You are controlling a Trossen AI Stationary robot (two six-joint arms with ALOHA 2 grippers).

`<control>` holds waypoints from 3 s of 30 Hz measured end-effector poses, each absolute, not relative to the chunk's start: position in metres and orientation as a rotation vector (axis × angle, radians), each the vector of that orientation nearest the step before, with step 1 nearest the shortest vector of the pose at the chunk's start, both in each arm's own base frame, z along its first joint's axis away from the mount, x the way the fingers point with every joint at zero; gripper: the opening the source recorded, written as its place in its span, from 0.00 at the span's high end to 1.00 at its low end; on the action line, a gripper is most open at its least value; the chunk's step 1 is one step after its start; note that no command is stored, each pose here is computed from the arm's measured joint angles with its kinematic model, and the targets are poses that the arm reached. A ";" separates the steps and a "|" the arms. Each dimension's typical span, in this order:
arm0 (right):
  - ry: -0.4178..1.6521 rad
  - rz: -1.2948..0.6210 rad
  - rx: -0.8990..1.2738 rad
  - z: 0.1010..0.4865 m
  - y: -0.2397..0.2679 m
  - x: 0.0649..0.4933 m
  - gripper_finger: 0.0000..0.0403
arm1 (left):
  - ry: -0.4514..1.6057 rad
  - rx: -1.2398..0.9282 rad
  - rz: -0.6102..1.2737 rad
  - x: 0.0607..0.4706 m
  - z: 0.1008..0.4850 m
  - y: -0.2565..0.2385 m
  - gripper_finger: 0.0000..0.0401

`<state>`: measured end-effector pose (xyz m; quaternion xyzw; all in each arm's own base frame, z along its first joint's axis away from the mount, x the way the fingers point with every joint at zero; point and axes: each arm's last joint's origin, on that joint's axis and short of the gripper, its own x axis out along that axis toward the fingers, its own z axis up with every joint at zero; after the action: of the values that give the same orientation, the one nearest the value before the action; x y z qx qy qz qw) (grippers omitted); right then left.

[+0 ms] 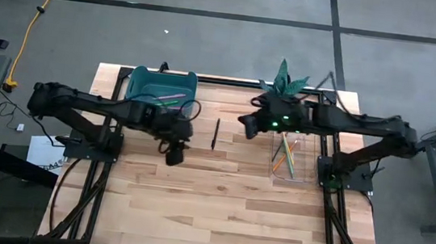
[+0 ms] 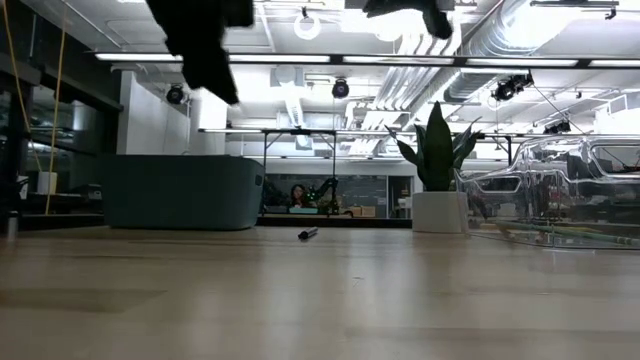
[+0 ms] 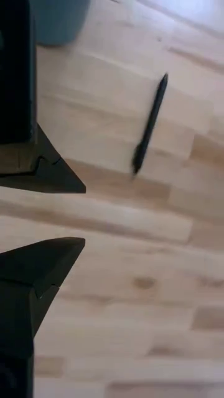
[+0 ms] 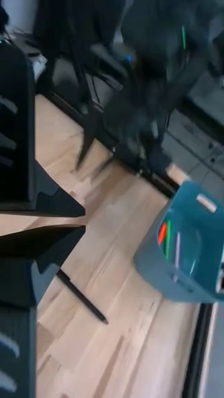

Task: Sort pens & pencils
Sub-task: Put the black pen into the blue bin

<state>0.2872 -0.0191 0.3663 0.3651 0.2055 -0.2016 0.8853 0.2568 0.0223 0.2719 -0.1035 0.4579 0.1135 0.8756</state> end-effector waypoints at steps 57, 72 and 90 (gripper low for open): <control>0.698 -0.167 0.410 0.382 0.020 0.215 0.95 | 1.057 -0.765 0.778 0.368 0.186 0.107 0.72; 0.701 -0.157 0.427 0.382 0.021 0.215 0.95 | 1.121 -0.792 0.760 0.376 0.159 0.107 0.72; 0.701 -0.150 0.409 0.382 0.021 0.215 0.95 | 1.100 -0.773 0.779 0.377 0.159 0.109 0.72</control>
<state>0.2152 0.0207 0.3822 0.1986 0.3406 -0.0730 0.9161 0.3765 0.1085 0.1595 -0.3489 0.4963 0.3517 0.7129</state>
